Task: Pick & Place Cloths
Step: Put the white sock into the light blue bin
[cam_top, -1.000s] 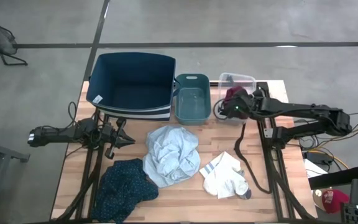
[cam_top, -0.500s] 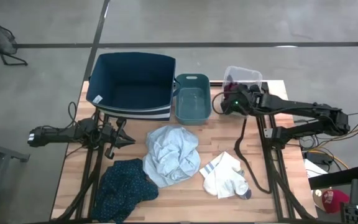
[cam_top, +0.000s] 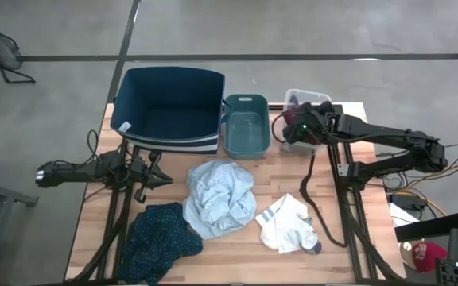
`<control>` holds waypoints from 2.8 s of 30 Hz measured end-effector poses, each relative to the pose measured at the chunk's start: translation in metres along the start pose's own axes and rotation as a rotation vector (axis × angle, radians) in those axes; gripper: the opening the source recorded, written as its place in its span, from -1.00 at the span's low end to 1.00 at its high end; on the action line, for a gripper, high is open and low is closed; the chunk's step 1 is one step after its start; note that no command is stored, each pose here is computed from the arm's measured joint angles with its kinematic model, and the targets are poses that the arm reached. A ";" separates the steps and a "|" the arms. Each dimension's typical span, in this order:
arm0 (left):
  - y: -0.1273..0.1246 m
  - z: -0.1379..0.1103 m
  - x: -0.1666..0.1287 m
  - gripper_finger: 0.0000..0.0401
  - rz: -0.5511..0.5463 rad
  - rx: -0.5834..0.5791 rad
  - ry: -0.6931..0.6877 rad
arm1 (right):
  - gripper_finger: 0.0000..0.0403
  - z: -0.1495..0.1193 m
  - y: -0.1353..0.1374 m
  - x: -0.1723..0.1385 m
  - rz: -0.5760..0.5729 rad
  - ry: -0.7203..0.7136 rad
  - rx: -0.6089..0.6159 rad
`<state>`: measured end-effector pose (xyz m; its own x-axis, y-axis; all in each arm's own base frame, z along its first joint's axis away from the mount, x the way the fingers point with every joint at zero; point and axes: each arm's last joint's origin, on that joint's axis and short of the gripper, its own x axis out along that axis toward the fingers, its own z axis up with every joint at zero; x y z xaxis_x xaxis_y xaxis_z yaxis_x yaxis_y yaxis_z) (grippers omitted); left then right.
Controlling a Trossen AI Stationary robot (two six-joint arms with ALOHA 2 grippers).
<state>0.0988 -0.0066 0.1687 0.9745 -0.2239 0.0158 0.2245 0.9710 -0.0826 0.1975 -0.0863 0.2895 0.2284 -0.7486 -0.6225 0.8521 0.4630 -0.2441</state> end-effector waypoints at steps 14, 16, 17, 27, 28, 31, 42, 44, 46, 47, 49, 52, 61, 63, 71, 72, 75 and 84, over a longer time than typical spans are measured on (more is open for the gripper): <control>0.000 0.000 0.000 -0.79 0.001 0.000 0.000 | 0.25 -0.025 0.045 -0.033 0.352 0.019 -0.112; 0.000 0.000 0.000 -0.79 0.000 0.000 0.000 | 0.22 -0.030 0.053 -0.041 0.399 0.001 -0.124; 0.000 0.000 0.000 -0.80 0.001 0.000 0.000 | 0.20 -0.033 0.057 -0.046 0.429 -0.012 -0.129; 0.000 0.000 0.000 -0.80 0.001 0.000 0.000 | 0.07 -0.046 0.088 -0.093 0.693 -0.166 -0.126; 0.000 0.000 0.000 -0.80 0.001 0.000 0.000 | 0.06 -0.046 0.090 -0.096 0.704 -0.200 -0.140; 0.000 0.000 0.000 -0.80 0.001 0.000 0.000 | 0.04 -0.045 0.095 -0.102 0.730 -0.312 -0.183; 0.000 0.000 0.000 -0.80 0.001 0.000 0.000 | -0.20 -0.055 0.108 -0.099 0.894 -0.518 -0.268; 0.000 0.000 0.000 -0.79 0.001 0.000 0.000 | -0.28 -0.055 0.108 -0.099 0.887 -0.536 -0.299; 0.000 0.000 0.000 -0.80 0.001 0.000 0.000 | -0.36 -0.053 0.108 -0.100 0.886 -0.560 -0.316; 0.000 0.000 0.000 -0.80 0.001 0.000 0.000 | -0.41 -0.052 0.108 -0.101 0.887 -0.578 -0.317; 0.000 0.000 0.000 -0.80 0.001 0.000 0.000 | -0.49 -0.049 0.109 -0.104 0.897 -0.616 -0.315; 0.000 0.000 0.000 -0.79 0.001 0.000 0.000 | -0.62 -0.049 0.110 -0.106 0.971 -0.633 -0.338; 0.000 0.000 0.000 -0.80 0.001 0.000 0.000 | -0.94 -0.035 0.108 -0.114 0.960 -0.732 -0.381; 0.000 0.000 0.000 -0.79 0.001 0.000 0.000 | -0.94 -0.033 0.107 -0.116 0.957 -0.731 -0.392; 0.000 0.000 0.000 -0.80 0.001 0.000 0.000 | -0.96 -0.046 0.108 -0.106 0.959 -0.579 -0.423; 0.000 0.000 0.000 -0.79 0.001 0.000 0.000 | -0.96 -0.049 0.109 -0.104 0.975 -0.545 -0.417; 0.000 0.000 0.000 -0.80 0.001 0.000 0.000 | -0.96 -0.063 0.111 -0.099 1.045 -0.420 -0.436; 0.000 0.000 0.000 -0.79 0.001 0.000 -0.001 | -0.87 -0.107 0.123 -0.094 1.068 -0.037 -0.467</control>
<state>0.0987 -0.0066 0.1688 0.9746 -0.2232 0.0164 0.2238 0.9712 -0.0822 0.2309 0.0920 0.2387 0.7450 0.1179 -0.6566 -0.0368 0.9900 0.1360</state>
